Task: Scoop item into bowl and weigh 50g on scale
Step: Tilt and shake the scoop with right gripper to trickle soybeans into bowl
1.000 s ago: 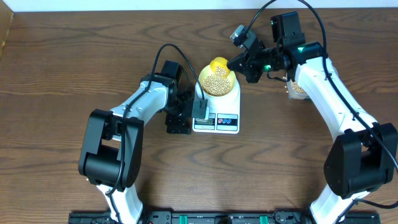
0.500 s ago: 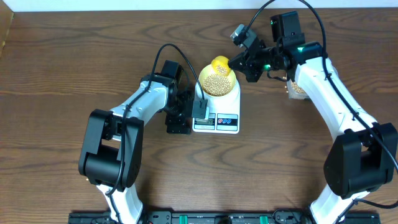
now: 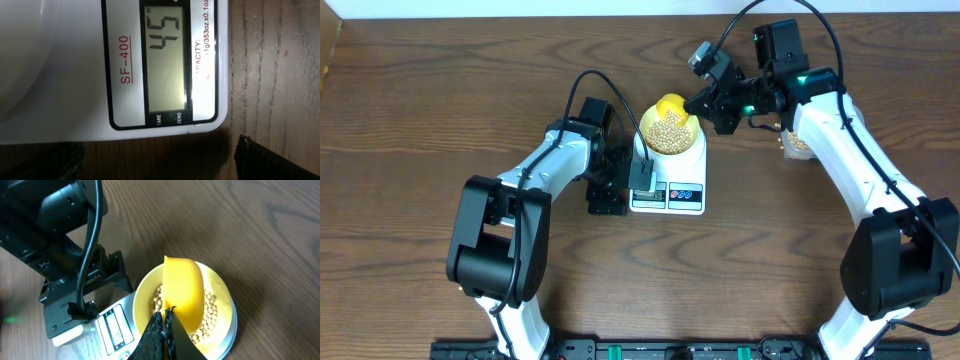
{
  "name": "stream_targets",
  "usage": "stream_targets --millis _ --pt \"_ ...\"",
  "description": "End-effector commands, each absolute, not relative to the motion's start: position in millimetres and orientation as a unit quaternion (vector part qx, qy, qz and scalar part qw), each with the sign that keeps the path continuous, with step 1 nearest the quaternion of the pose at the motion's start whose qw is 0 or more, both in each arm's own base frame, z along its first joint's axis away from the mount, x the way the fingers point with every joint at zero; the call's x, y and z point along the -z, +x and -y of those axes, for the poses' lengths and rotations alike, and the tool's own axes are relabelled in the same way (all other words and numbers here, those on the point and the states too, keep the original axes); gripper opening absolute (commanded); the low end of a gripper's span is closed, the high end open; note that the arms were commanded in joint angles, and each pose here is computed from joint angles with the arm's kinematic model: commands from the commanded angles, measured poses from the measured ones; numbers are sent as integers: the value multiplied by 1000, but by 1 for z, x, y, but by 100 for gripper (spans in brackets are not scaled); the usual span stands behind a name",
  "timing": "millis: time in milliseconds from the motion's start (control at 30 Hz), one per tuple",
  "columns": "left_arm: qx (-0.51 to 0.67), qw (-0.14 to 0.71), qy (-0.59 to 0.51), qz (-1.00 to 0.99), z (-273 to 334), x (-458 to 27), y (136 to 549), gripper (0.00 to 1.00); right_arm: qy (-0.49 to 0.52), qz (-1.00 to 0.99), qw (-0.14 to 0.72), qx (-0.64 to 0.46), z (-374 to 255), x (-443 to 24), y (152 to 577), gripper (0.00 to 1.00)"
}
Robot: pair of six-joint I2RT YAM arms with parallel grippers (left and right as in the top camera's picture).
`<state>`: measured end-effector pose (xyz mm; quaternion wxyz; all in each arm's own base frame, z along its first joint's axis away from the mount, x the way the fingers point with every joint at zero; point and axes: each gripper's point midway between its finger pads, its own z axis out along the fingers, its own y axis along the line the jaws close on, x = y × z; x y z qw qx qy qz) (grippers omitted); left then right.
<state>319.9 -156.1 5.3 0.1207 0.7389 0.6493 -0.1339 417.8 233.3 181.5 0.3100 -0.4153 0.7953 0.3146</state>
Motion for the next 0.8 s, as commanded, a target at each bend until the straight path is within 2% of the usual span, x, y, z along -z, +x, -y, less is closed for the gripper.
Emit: stream_targets --millis 0,767 --pt "150 115 743 -642 160 0 311 98 -418 -783 323 -328 -239 -198 416 1" --pt "150 114 743 -642 160 0 311 98 -416 -788 324 -318 -237 -197 419 1"
